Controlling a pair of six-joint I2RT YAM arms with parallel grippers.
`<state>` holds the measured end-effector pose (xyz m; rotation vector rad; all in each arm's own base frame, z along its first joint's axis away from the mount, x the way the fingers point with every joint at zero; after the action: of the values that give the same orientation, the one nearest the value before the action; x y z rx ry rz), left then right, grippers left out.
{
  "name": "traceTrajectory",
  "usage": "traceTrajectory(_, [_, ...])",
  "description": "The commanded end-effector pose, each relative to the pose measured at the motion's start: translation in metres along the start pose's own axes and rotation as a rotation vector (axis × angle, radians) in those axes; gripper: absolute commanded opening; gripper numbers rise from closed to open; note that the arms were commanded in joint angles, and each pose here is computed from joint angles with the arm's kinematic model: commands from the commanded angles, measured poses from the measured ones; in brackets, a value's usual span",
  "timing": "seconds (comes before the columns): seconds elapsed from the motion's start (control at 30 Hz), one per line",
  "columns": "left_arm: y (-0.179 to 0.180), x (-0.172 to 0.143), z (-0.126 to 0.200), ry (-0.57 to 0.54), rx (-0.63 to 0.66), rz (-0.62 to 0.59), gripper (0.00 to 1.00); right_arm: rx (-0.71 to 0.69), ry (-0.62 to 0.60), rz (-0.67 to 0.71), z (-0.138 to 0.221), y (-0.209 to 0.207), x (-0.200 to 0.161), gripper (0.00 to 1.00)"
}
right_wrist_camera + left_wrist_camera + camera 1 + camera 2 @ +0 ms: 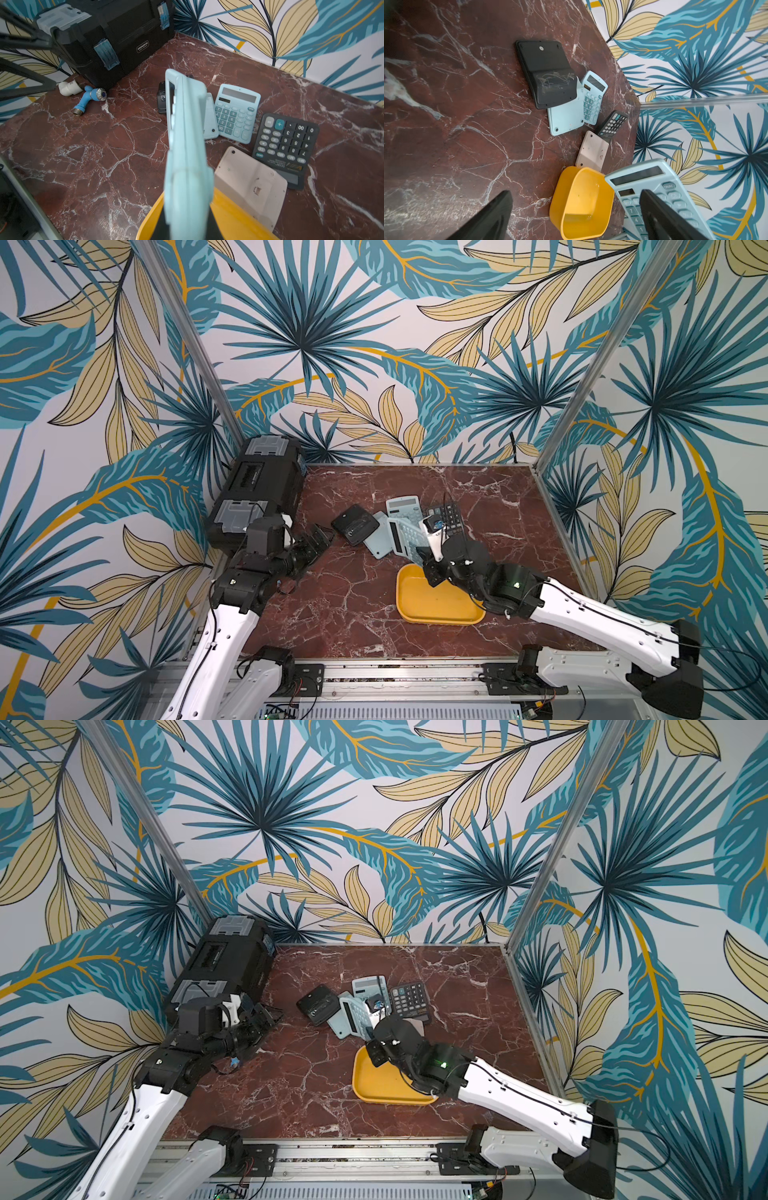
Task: Put the calculator in the storage box
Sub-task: Pick up the calculator at the center of the board, then place the calculator in the storage box.
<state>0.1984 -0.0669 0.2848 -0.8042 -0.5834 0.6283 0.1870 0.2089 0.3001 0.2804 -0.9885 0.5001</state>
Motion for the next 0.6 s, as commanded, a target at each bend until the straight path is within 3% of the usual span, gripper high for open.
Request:
traceTrajectory(0.0, [0.002, -0.007, -0.013, 0.019, -0.073, -0.114, 1.0, 0.105, 0.126, -0.143, 0.011, -0.009, -0.021, 0.0])
traceTrajectory(0.17, [-0.001, -0.015, -0.026, 0.075, -0.162, -0.179, 1.0, 0.151, 0.232, -0.305, 0.019, -0.033, -0.033, 0.0])
traceTrajectory(0.37, [-0.002, -0.022, -0.033, 0.104, -0.195, -0.232, 1.0, 0.283, 0.414, -0.487, -0.002, -0.036, -0.058, 0.0])
traceTrajectory(0.57, [0.005, -0.027, -0.039, 0.116, -0.198, -0.236, 1.0, 0.292, 0.533, -0.565, -0.019, -0.038, -0.08, 0.0])
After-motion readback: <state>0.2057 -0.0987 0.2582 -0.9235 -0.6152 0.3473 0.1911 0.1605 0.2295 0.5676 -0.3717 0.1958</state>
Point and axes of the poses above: each gripper's point midway between its finger pads, its own z axis back along the fingers, its own y axis along the line the jaws close on, x = y × z, the point moved 8 cm from there along z, back along the fingers, and after that the axes turned 5 degrees about z, right-handed, at the moved point
